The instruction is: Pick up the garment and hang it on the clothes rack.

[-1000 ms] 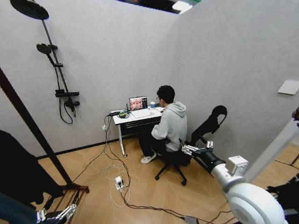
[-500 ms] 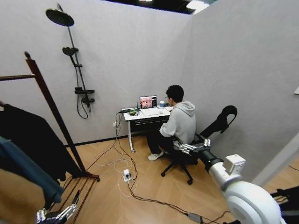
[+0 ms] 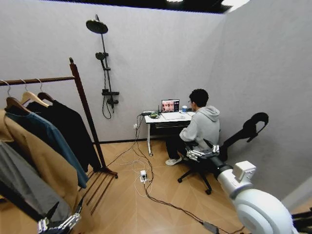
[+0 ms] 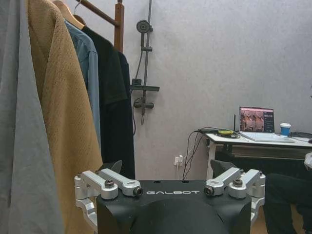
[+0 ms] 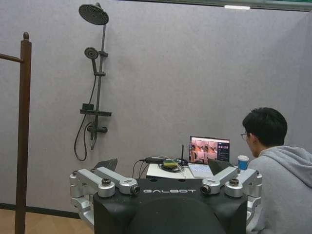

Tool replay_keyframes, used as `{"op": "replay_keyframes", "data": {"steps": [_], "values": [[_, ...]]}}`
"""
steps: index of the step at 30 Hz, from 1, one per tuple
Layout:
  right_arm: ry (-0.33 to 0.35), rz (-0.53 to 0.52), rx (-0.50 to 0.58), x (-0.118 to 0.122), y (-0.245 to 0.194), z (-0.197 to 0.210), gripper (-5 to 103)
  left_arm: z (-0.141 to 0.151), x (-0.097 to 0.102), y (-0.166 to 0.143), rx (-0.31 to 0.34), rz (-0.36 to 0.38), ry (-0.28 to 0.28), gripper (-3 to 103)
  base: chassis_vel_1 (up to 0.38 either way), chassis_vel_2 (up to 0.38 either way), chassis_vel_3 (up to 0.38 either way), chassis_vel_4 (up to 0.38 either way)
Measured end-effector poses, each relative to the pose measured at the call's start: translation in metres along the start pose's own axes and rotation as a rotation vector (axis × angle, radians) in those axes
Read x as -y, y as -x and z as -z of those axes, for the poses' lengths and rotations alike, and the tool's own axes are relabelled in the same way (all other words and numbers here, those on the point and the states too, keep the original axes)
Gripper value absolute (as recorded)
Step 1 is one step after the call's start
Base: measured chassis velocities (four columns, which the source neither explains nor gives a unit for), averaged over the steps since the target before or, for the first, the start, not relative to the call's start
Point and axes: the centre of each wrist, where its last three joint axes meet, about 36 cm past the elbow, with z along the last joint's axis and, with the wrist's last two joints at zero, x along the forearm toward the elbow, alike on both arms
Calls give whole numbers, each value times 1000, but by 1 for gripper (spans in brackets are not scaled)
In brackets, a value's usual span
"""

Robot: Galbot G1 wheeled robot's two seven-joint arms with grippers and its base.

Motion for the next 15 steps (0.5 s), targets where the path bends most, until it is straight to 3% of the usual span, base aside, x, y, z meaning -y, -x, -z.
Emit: {"op": "replay_keyframes", "data": {"steps": [15], "values": [[-6, 25, 16, -7, 2, -1, 100, 0, 0, 0, 0, 0, 0, 100, 134, -88, -94, 139]]}}
